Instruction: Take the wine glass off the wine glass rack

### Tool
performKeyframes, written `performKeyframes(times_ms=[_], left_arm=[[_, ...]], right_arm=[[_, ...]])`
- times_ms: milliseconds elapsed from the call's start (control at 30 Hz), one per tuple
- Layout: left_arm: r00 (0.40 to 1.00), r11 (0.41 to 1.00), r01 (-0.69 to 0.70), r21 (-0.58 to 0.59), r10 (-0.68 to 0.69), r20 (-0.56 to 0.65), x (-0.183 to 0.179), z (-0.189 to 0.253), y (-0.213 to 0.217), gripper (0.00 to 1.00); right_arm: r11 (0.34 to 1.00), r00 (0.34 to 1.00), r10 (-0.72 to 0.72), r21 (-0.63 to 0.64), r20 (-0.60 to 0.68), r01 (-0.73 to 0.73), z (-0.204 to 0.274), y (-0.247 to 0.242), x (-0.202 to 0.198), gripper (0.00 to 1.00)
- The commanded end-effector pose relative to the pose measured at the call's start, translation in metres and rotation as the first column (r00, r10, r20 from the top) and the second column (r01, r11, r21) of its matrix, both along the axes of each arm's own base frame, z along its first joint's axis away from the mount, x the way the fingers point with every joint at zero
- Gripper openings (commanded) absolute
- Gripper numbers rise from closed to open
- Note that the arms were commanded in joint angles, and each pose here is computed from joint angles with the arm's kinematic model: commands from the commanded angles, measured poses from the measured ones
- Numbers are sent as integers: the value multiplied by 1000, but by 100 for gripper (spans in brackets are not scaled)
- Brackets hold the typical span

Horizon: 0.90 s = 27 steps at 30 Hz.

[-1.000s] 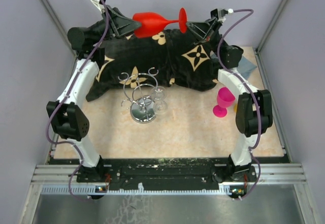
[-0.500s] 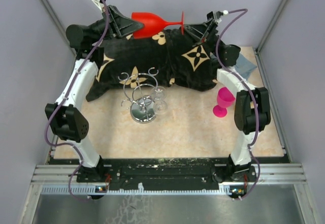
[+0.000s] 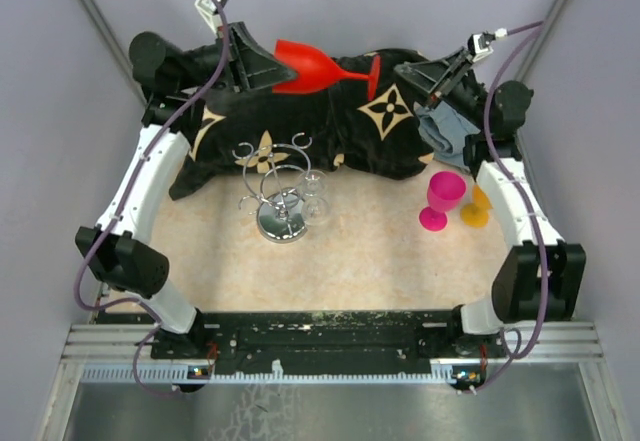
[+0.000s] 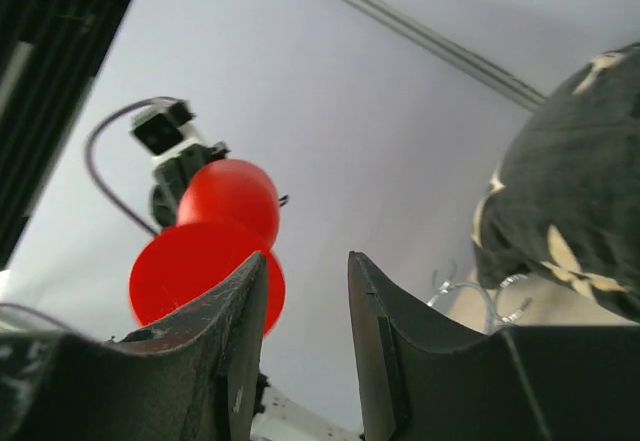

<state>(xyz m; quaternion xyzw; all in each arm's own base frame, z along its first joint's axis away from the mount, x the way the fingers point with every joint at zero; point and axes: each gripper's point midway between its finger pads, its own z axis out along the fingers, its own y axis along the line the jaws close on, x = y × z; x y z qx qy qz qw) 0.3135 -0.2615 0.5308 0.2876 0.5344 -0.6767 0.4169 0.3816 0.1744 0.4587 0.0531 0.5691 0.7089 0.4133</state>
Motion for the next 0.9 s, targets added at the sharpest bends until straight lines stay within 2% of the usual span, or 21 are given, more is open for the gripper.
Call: performKeyframes(times_ms=[0, 133, 200, 433, 567, 667, 867], left_arm=[[991, 988, 14, 151, -34, 130, -31, -17, -29, 0], [983, 971, 49, 235, -89, 159, -44, -38, -56, 0], [980, 962, 71, 265, -117, 163, -50, -48, -64, 0], [960, 883, 27, 468, -154, 235, -77, -109, -107, 0], [948, 831, -2, 556, -175, 265, -77, -143, -128, 0], [945, 794, -16, 608, -186, 268, -67, -163, -143, 0], [915, 738, -56, 672, -231, 330, -56, -186, -172, 0]], right_arm=[[962, 991, -130, -235, 38, 136, -5, -15, -14, 38], [916, 965, -257, -308, 43, 257, 0, -42, -21, 38], [866, 938, -342, -370, 54, 337, -2, -60, -24, 38], [606, 787, -611, -592, 82, 531, -22, -115, -40, 35], [443, 676, -730, -686, 97, 577, -38, -147, -55, 35], [347, 606, -786, -725, 122, 595, -42, -165, -66, 35], [244, 541, -824, -757, 168, 606, -41, -183, -84, 35]])
